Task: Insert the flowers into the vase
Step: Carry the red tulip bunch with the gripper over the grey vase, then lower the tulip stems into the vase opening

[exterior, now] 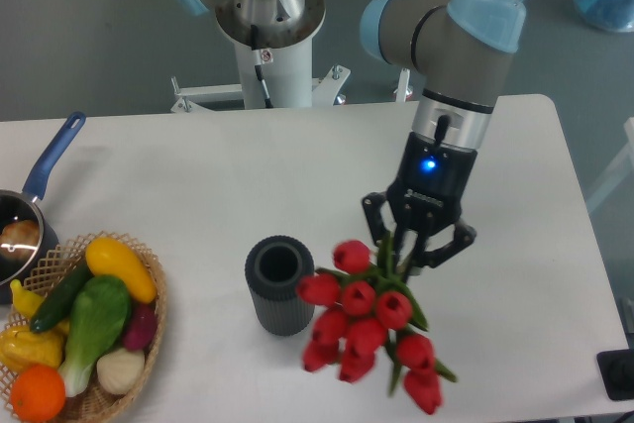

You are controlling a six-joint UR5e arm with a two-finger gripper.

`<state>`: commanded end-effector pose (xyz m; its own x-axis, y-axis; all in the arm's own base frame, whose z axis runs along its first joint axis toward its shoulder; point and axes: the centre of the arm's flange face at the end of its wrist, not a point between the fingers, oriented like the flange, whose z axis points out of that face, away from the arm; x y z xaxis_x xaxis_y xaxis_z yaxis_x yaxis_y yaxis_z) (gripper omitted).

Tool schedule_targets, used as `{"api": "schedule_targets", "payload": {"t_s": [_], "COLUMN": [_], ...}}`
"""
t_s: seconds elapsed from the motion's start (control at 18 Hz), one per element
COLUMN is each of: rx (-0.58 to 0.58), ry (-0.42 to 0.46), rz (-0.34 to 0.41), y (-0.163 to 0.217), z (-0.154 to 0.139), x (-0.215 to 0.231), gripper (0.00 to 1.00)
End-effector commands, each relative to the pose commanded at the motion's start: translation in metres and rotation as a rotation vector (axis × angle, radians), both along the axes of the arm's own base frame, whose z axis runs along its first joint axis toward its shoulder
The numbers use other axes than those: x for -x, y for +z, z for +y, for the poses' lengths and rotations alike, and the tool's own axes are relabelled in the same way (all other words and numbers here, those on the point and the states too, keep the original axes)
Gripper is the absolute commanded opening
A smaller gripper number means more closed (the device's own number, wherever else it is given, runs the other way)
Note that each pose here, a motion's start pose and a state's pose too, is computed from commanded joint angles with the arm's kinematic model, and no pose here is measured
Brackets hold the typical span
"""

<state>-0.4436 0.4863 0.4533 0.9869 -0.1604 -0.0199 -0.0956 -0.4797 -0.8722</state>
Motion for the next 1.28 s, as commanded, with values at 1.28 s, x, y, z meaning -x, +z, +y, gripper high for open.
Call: {"api": "schedule_targets", "payload": {"t_s": [1.28], "rx": [-0.273], "ry": [-0.247], "rz": [-0.225], "y": [-0.045], "z": [0.007], "x": [-0.051], "gripper": [0.09]}}
